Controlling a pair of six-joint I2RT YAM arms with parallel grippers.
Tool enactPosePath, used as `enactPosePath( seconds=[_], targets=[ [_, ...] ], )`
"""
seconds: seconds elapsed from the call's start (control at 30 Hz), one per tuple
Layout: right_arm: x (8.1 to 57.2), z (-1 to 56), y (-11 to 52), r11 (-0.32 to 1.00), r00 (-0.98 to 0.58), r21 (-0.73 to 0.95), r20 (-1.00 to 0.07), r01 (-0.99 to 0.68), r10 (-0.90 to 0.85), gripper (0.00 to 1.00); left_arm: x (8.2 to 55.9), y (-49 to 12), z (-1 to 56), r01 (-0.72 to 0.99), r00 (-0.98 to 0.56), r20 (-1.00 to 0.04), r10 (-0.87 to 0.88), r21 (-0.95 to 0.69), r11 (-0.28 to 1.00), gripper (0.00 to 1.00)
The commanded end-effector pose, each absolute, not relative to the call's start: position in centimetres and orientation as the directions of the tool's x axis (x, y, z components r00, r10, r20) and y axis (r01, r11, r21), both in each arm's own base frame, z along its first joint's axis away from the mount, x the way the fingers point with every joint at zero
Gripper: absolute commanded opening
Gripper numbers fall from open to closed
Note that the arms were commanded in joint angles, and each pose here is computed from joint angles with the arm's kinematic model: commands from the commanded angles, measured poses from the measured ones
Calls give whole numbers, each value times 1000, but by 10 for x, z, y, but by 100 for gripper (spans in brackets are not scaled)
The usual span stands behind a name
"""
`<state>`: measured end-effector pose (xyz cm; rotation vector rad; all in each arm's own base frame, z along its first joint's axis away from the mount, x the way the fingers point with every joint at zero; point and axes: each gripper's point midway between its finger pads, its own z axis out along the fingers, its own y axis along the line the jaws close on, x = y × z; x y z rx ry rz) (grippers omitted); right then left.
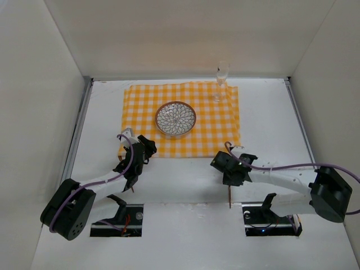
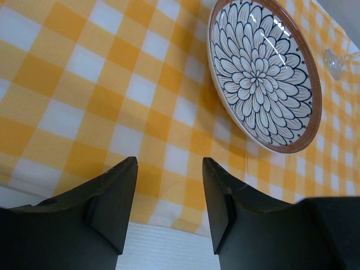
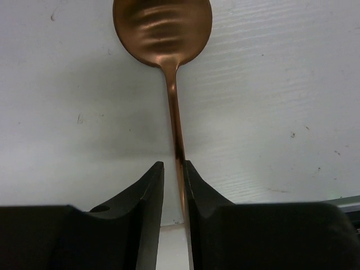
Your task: Set the dinner table for one person
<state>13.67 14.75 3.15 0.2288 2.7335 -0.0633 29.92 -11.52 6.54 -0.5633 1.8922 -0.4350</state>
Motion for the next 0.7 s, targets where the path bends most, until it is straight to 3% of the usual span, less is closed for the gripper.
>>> enactPosePath(
  seconds=[0.0,0.33,0.67],
  targets=[
    [144,41,146,984,-898,-41,-416,175,143,26,308,-119,86,-152,-270,-752,-601,-583,798,47],
    [142,30,148,986,-929,-113,-362,119,71,27,308,-118,86,-152,-270,-750,-604,-586,796,48],
    [148,32,158,991,-928,-99,-369,93,50,12,308,-117,85,-154,-270,-748,-606,-588,794,48]
  ],
)
